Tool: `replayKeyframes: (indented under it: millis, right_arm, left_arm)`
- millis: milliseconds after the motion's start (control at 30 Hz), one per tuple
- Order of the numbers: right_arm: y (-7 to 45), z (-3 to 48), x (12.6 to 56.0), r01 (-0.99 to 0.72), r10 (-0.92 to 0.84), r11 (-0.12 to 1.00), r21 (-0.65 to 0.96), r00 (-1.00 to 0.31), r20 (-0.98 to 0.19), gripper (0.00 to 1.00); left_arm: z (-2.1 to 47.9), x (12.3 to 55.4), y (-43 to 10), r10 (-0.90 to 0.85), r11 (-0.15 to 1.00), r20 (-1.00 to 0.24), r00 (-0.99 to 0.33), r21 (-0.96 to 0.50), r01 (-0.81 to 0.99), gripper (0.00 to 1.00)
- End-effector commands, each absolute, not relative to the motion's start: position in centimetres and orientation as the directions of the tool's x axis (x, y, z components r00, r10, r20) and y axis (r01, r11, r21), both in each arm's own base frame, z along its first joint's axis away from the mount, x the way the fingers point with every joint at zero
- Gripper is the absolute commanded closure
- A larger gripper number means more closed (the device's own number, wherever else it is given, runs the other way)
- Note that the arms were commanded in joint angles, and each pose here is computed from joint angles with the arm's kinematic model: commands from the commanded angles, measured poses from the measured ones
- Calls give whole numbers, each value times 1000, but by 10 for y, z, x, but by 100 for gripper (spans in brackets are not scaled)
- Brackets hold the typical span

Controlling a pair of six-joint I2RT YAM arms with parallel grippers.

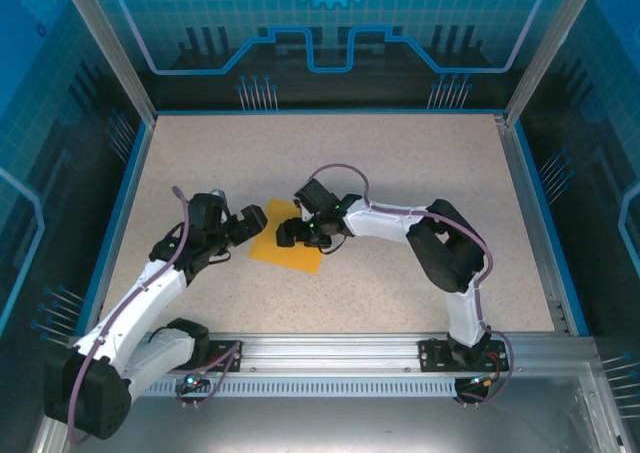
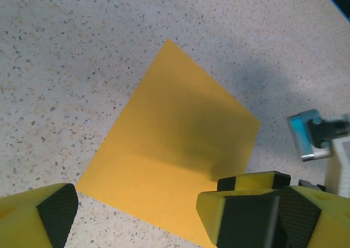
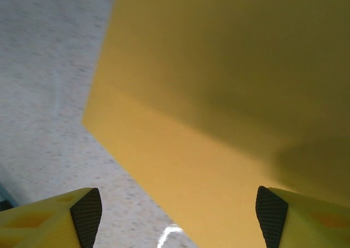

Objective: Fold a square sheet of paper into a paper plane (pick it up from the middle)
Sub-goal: Move the square sheet of paper to the center of the table.

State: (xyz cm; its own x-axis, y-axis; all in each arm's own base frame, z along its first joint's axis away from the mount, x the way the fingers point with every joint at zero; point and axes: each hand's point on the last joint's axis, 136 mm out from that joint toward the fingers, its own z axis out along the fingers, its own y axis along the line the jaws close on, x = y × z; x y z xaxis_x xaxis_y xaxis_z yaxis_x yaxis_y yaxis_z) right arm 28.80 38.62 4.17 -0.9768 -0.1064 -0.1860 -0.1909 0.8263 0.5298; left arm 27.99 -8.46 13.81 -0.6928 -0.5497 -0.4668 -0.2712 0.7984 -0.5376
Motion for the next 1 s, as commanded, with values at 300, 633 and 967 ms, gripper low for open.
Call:
replayKeyframes:
  millis: [300,633,967]
  right_arm:
    - [258,-2,267,-132,-131,901,412,-991,-32,27]
    - [267,54,282,-263,-211,872,412,-963,-168,24]
    - [295,48,345,-189,-103,865,465,-973,-204,26]
  left_arm:
    - [139,285,-94,-497,812,-501,-709,-557,-175,1]
    - [133,285,-103,-452,817,-498,-740,-564,-120,2]
    - [123,278,-105,-450,811,-483,-751,-573,-119,2]
